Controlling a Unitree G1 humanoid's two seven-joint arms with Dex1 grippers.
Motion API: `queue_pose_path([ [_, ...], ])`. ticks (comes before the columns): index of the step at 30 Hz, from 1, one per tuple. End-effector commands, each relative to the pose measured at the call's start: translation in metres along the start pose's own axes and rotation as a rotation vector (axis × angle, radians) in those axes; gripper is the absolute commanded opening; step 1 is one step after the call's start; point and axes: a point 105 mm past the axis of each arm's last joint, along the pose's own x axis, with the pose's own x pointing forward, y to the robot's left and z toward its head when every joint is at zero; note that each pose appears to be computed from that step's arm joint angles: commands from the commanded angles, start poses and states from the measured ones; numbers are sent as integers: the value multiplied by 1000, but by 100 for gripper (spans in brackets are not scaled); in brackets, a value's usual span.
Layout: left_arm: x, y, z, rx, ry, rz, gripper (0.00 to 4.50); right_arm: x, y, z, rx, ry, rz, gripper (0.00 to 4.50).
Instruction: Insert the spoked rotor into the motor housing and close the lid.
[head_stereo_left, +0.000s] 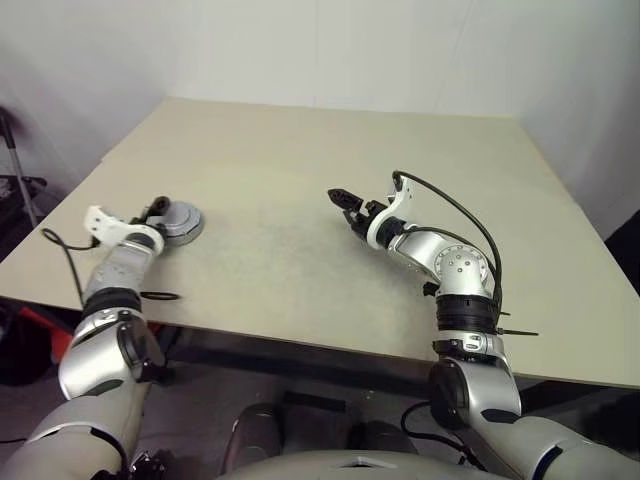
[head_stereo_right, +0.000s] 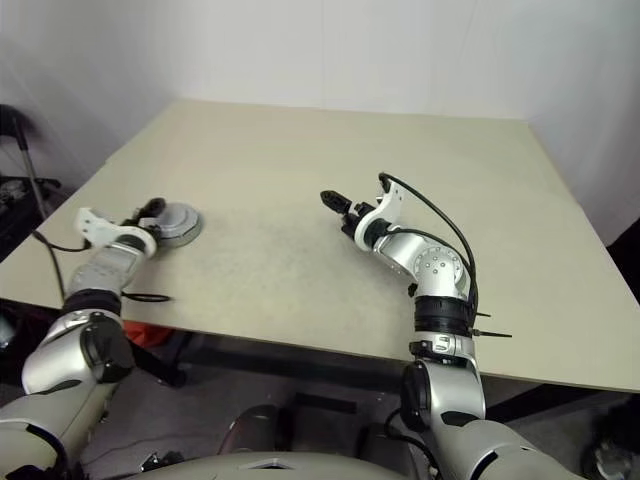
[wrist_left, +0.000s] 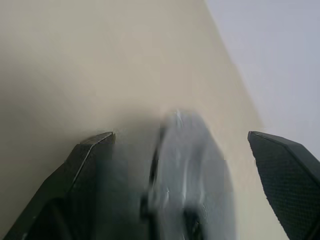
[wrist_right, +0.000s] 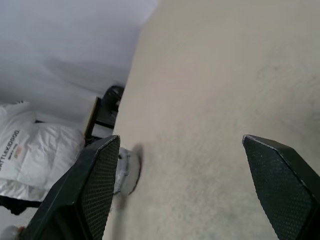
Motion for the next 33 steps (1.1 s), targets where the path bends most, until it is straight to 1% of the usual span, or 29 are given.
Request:
queue_pose_path([
  [1,4,-24,17,119,-61,-75,448,3,27,10,-101,-20,85,405],
  [3,4,-36,15,234,-75,-134,448,1,32,15,-227,-68,102,405],
  [5,2,-57,9,338,-100,-246,448,-4,37,21,-406,-143,107,405],
  [6,-1,-72,4,399,-106,-316,448,-7,40,24,-507,-181,109,405],
  [9,-11,-106,-13,529,-123,-496,448,-17,40,31,-719,-252,95,405],
  [10,-18,-123,-23,592,-125,-588,448,-22,34,35,-821,-258,62,405],
  [12,-33,-150,-46,701,-98,-745,448,-33,19,39,-1002,-222,12,405],
  [14,-48,-165,-71,775,-18,-877,448,-43,6,38,-1119,-149,-1,405],
  [16,-58,-168,-89,836,56,-962,448,-50,-4,36,-1182,-86,-1,405],
  [17,-64,-166,-104,922,103,-1012,448,-55,-10,36,-1214,-47,-6,405],
  [19,-75,-151,-143,1106,231,-1104,448,-65,-23,37,-1272,32,-14,405],
  [21,-82,-134,-167,1213,327,-1160,448,-71,-31,38,-1299,84,-17,405],
  [23,-86,-128,-175,1225,361,-1187,448,-74,-35,38,-1314,116,-12,405],
  [25,-89,-130,-178,1207,368,-1207,448,-77,-39,35,-1334,150,-5,405],
  [33,-92,-132,-183,1198,369,-1230,448,-77,-41,34,-1320,150,-5,405],
])
